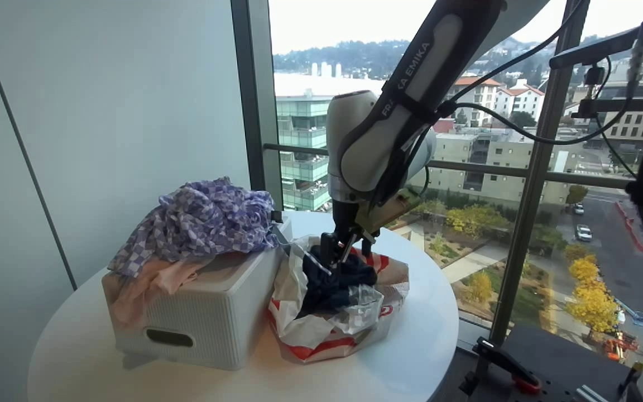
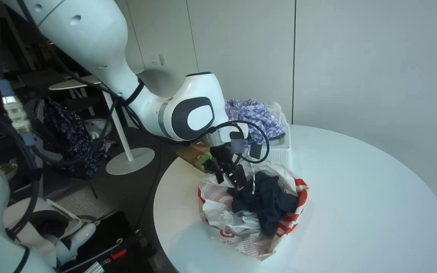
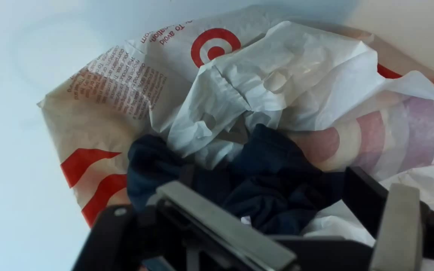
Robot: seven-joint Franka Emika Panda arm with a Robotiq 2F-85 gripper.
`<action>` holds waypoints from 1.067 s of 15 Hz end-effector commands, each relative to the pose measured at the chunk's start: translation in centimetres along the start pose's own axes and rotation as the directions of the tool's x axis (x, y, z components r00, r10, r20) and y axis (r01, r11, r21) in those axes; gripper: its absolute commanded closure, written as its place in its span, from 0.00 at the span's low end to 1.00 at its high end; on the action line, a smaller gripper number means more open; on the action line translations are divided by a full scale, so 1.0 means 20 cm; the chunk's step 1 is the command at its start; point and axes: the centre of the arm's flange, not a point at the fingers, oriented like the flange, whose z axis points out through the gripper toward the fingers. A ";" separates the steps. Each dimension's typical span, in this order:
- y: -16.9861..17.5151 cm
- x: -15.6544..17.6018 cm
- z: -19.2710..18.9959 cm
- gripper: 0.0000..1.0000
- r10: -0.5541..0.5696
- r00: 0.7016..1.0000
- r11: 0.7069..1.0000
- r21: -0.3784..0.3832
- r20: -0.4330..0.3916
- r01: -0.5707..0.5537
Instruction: Remove the clothing from the plastic bag and put them on top of the storage container.
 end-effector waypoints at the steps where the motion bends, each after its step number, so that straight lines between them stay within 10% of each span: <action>1: 0.02 0.08 0.18 0.00 -0.069 0.997 0.997 0.021 0.037 0.068; 16: 0.17 0.42 0.51 0.00 -0.172 0.974 0.975 -0.164 -0.146 0.148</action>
